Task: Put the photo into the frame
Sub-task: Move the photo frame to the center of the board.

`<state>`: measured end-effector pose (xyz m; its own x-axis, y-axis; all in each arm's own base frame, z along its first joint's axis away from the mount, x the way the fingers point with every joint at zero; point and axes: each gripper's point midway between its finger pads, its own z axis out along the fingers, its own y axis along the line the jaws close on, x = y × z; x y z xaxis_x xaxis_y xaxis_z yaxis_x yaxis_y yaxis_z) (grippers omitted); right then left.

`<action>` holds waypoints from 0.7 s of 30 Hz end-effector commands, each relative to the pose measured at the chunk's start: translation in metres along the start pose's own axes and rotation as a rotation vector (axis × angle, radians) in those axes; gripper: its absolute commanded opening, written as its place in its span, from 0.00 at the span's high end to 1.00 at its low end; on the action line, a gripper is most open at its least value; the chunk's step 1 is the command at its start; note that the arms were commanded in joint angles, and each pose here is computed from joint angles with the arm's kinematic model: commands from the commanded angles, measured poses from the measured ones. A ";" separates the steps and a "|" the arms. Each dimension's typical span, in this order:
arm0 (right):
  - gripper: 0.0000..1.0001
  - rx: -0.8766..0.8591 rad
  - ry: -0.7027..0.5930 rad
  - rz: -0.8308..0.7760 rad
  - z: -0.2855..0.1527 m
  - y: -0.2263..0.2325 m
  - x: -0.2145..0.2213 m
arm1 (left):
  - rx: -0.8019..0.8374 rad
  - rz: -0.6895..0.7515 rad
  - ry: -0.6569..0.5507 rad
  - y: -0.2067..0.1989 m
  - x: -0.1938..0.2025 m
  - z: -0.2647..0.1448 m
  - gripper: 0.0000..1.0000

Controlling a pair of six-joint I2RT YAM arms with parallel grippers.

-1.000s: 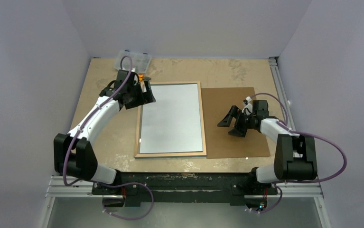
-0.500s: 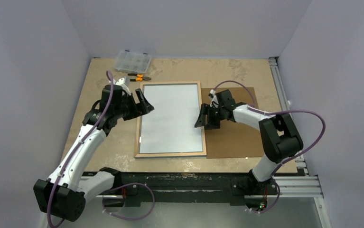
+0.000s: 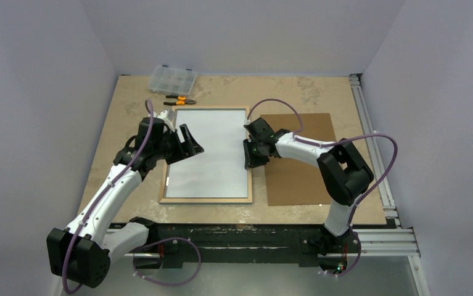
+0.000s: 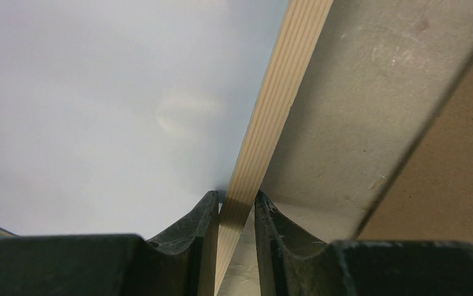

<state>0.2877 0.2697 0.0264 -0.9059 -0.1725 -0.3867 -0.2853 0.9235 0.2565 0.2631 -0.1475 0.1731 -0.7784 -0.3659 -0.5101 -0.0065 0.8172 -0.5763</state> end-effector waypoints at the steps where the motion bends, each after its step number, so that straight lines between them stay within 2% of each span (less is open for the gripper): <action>1: 0.82 0.160 0.059 -0.107 0.014 -0.016 0.024 | 0.047 -0.001 -0.030 -0.011 -0.006 -0.002 0.27; 8: 0.77 0.151 0.032 -0.115 0.008 -0.012 0.022 | 0.047 -0.002 -0.026 -0.010 -0.004 -0.003 0.27; 12: 0.56 0.108 0.002 -0.106 0.000 -0.004 0.018 | 0.052 -0.003 -0.031 -0.011 -0.004 -0.005 0.25; 17: 0.26 -0.013 -0.049 -0.074 -0.013 0.017 0.015 | 0.045 -0.009 -0.045 -0.010 -0.003 -0.009 0.11; 21: 0.12 -0.081 -0.092 -0.052 -0.028 0.026 0.011 | 0.054 -0.016 -0.021 -0.010 0.002 -0.007 0.06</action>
<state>0.2653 0.2729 0.0326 -0.8682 -0.2257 -0.4419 -0.3494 0.9104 0.2214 0.2588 -0.1479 0.1806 -0.7634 -0.3870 -0.5171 -0.0016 0.8018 -0.5976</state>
